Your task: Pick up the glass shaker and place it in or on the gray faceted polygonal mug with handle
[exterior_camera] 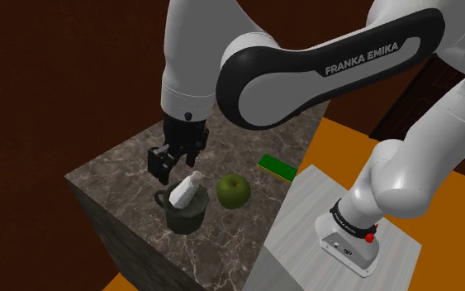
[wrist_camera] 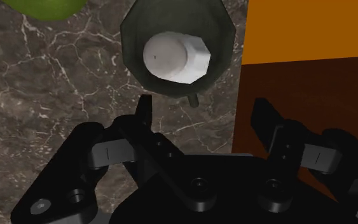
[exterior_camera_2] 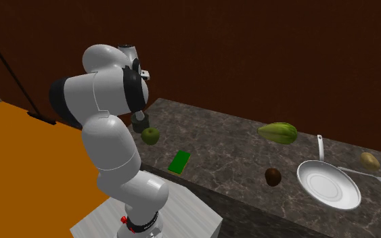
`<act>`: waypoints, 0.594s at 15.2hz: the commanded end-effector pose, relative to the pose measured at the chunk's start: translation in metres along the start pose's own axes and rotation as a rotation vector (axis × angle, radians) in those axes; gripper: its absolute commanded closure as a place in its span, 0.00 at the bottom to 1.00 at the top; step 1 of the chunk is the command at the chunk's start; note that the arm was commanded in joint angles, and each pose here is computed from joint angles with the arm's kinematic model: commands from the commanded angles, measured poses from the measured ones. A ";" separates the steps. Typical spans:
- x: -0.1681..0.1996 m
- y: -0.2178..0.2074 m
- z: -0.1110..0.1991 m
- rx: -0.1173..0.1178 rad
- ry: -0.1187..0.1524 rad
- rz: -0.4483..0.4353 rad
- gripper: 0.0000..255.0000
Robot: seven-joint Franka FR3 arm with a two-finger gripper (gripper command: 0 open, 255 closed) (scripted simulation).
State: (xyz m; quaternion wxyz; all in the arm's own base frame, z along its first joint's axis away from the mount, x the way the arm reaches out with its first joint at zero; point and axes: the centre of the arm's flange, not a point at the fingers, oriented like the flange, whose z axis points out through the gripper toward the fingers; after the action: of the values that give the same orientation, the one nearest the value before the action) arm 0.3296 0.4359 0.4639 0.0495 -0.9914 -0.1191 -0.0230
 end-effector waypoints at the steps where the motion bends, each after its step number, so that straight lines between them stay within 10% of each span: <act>1: 0.000 0.000 0.000 0.000 0.000 0.000 0.00; 9: 0.000 0.000 -0.050 0.000 0.000 0.000 0.00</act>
State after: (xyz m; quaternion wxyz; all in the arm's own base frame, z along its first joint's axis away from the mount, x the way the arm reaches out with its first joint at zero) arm 0.3289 0.4318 0.5087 0.0498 -0.9914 -0.1191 -0.0235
